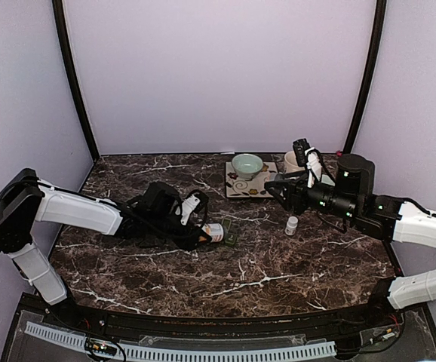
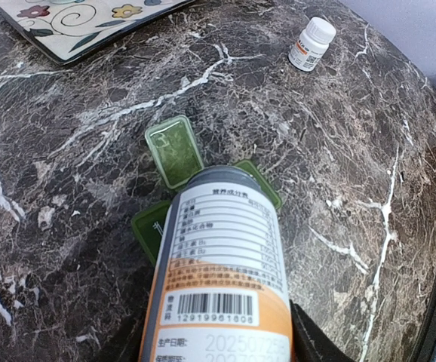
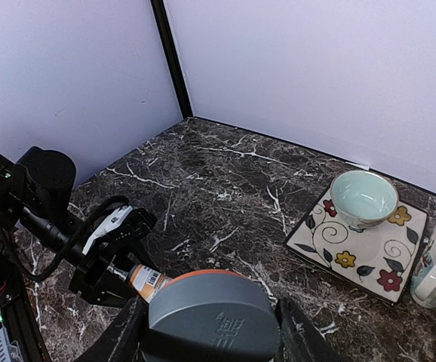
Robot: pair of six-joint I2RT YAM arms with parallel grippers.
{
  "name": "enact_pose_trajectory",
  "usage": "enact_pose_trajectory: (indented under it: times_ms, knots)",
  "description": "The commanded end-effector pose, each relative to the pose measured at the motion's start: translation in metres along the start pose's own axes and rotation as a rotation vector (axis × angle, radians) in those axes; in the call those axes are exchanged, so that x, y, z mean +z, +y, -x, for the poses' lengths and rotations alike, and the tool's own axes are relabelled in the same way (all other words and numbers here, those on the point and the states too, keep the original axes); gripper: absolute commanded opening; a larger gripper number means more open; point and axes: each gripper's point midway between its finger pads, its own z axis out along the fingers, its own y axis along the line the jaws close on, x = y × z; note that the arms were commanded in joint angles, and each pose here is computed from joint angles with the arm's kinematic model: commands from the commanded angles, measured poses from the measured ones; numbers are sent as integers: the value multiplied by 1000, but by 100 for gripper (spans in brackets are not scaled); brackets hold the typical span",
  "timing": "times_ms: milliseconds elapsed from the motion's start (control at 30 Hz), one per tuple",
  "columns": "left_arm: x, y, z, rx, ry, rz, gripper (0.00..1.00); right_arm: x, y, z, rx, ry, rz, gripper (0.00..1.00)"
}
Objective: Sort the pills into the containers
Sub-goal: Pour the pill into the compartment of the pill container.
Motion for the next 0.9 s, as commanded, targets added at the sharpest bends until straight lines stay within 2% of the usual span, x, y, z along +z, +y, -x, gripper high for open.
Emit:
enact_pose_trajectory:
  times_ms: [0,300,867]
  knots:
    - [-14,-10,29,43,-74,-4,0,-1,3,12,4,-45,13,4]
    - [-13,-9,25,20,-94,-8,0,-1,3,11,6,-44,15,4]
    - [-28,-10,22,-43,-238,-28,0,-2,5,12,10,-45,25,4]
